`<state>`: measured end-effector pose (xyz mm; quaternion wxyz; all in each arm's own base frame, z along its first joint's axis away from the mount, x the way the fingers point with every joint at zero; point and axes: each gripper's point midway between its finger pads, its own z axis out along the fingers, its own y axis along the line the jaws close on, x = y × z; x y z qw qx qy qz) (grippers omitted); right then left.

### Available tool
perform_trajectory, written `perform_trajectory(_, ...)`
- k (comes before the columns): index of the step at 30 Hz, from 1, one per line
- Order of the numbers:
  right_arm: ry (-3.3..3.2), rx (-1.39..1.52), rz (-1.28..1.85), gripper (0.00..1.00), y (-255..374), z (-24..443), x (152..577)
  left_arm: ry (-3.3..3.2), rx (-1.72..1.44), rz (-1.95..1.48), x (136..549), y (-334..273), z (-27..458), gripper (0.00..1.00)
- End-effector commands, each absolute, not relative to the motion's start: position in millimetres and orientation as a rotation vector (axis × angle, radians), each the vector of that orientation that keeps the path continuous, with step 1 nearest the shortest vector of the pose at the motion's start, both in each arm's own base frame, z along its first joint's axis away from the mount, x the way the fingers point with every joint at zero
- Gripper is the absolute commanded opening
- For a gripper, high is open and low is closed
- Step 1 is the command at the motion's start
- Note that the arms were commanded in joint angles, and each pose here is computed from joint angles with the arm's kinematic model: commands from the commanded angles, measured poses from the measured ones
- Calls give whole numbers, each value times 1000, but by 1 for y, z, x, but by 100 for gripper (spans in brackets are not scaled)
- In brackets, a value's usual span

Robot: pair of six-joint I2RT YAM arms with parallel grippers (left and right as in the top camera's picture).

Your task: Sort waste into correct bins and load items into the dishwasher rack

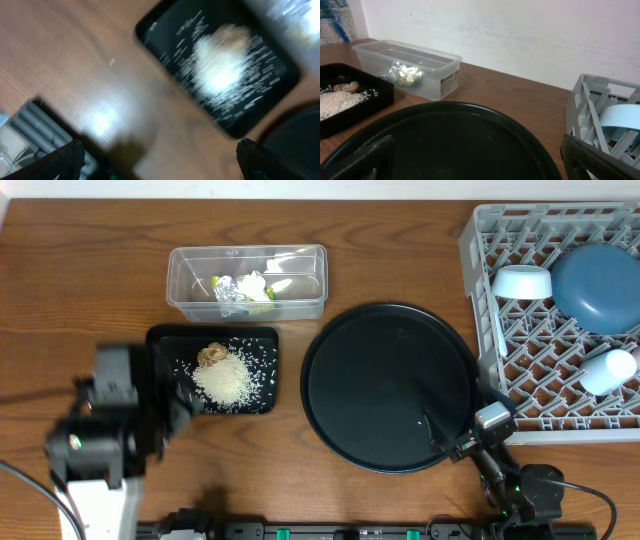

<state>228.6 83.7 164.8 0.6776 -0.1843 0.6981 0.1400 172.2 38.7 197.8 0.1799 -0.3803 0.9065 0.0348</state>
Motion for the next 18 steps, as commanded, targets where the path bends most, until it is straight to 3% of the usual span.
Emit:
perform_trajectory(1,1565,-426,307,99,84,164,228,2547,-1081,140,150,43,172,98)
perform_trajectory(10,1565,-427,307,99,84,164,228,2234,-262,-88,217,7,161,98)
perform_trajectory(18,1565,-426,307,99,84,164,228,1869,-158,-182,247,-5,160,98)
